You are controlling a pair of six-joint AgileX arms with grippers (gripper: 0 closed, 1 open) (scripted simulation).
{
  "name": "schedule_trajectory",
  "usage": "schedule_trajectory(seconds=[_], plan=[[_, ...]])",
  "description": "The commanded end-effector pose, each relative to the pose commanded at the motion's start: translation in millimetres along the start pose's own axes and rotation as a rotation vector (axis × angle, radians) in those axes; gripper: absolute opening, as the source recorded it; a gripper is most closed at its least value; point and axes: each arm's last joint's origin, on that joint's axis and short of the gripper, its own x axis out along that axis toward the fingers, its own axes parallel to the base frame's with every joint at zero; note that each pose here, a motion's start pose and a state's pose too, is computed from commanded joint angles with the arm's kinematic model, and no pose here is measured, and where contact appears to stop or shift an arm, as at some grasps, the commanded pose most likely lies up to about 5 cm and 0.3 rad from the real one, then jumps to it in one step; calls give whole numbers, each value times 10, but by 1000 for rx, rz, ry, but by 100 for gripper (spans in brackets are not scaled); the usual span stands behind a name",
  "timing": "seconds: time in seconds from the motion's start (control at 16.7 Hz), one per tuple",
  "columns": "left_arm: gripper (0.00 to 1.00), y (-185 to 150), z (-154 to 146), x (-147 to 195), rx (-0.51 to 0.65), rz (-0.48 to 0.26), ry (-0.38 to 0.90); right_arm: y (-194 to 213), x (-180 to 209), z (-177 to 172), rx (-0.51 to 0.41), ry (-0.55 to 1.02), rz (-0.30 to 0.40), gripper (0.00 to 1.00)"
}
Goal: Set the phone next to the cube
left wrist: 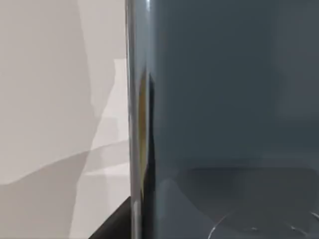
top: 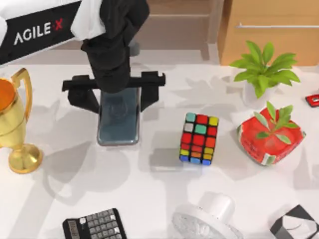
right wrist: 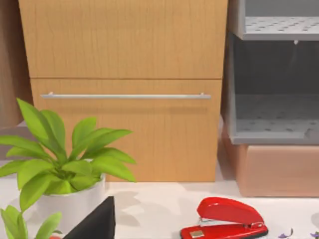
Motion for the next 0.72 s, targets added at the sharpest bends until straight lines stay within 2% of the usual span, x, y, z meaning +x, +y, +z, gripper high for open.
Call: schedule_trajectory(seconds=[0.24,0.72], plan=[[0,-152,-169,110,17,37,75,0,0,0,0,0,0,100],[0,-137,-158,79,17,34,65,0,0,0,0,0,0,100]])
